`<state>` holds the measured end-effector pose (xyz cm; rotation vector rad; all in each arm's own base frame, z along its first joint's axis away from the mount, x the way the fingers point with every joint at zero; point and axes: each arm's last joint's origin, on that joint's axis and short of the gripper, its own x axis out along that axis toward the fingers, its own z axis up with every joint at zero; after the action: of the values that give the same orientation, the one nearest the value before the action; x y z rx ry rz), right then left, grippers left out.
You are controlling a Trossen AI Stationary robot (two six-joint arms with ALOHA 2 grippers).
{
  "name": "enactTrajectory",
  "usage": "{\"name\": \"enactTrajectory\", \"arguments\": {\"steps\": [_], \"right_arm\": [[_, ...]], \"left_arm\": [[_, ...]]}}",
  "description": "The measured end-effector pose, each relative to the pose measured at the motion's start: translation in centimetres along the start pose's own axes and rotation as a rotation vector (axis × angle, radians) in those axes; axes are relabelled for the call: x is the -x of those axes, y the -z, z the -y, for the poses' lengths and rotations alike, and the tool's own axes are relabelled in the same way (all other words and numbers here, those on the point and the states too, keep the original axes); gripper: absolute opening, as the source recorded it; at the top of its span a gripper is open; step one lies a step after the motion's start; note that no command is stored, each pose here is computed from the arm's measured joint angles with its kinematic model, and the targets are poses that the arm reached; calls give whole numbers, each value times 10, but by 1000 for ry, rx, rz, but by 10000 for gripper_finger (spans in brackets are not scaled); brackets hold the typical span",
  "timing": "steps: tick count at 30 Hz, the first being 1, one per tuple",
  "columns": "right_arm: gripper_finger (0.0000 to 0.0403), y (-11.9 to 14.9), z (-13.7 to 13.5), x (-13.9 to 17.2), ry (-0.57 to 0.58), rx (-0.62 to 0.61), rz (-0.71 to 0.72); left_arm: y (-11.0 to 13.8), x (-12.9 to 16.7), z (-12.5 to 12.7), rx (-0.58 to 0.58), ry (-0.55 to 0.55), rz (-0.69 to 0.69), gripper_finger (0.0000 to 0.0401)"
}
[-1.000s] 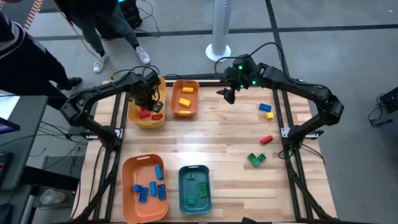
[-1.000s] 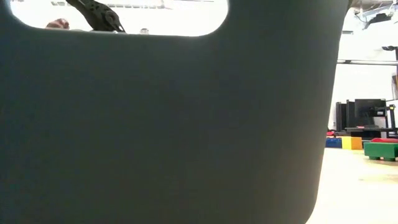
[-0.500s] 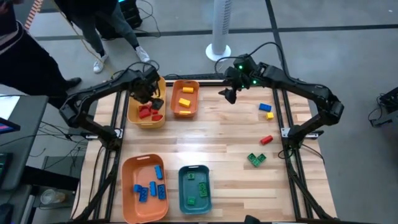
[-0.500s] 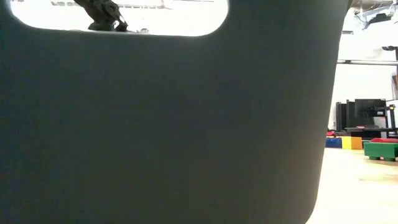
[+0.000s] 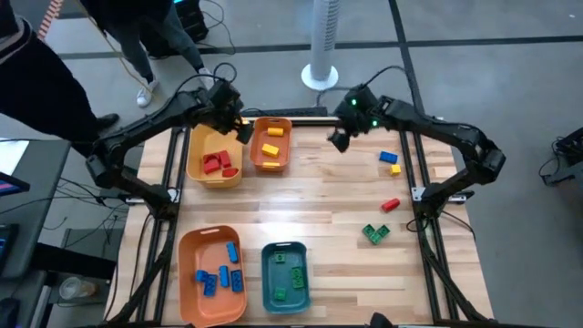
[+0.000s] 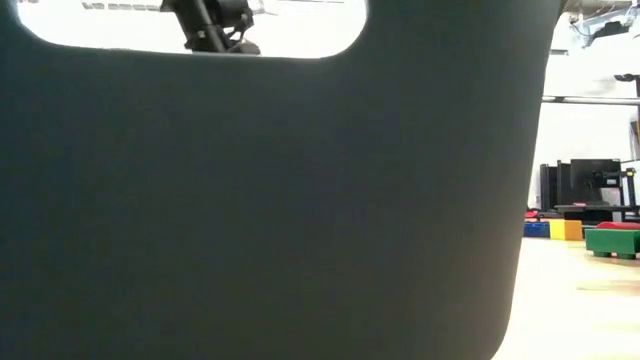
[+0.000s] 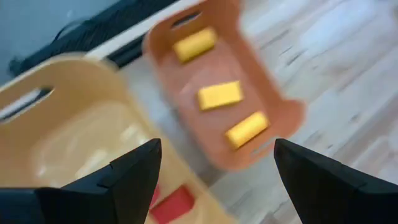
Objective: Sort blocks
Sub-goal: Put the blue game piece into the large orange bin
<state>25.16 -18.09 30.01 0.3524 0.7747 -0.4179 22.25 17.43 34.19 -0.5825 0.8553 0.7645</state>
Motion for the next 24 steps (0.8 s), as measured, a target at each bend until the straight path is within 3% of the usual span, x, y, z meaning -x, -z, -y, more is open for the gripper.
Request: {"name": "enactTrajectory", "arguments": {"steps": [5,9,14,19,24], "right_arm": [[301,38,-2,-12,-5,-105,-31],[301,64,-8,-14,68,-185,-23],[301,91,-13,-17,123,-346,-12],[301,100,-25,-7,118,-426,-73],[301,103,-27,7,122,-612,-63]], "left_arm": [[2,0,22,-71,58,41,304],[2,2,36,-107,99,75,304],[-6,6,55,-175,227,206,304],[-11,15,82,-262,346,371,304],[-11,22,103,-383,378,500,304]]}}
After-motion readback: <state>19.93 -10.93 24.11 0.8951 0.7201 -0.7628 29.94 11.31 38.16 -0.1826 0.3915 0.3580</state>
